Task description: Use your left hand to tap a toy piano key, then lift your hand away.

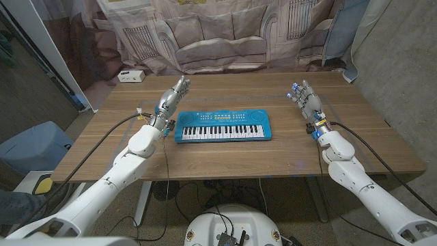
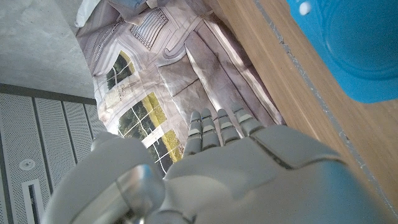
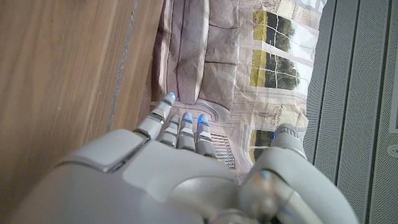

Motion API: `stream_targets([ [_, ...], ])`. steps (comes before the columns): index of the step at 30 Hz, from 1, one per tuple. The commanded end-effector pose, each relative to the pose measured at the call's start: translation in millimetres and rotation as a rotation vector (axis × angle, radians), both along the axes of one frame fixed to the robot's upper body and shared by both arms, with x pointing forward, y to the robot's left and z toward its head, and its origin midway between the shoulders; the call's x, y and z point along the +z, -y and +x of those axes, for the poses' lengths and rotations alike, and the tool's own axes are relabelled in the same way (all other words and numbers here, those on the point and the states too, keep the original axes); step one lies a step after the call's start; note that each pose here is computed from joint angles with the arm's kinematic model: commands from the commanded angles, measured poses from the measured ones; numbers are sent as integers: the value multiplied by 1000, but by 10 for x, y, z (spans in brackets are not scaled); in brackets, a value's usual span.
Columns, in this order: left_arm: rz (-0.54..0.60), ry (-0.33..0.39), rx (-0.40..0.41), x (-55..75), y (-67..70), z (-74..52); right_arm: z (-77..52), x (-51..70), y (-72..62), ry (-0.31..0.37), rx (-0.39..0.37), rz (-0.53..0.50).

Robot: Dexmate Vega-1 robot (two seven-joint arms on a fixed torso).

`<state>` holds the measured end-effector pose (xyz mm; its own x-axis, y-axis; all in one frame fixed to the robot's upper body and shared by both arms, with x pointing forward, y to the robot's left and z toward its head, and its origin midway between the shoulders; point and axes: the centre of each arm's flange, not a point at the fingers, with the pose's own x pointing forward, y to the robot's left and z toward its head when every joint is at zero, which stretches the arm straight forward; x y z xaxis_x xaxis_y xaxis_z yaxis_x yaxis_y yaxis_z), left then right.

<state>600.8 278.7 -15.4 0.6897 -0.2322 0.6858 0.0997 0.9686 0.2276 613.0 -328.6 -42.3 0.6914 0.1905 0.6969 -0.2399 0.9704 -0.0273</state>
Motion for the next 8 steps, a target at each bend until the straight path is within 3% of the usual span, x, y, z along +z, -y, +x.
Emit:
stream_targets([
  [1,-1,-41,40,-143,13,9,54,-161,1,-39,7,23],
  [8,18,-33,24,-164,20,52,56,-199,-2,-50,-8,21],
])
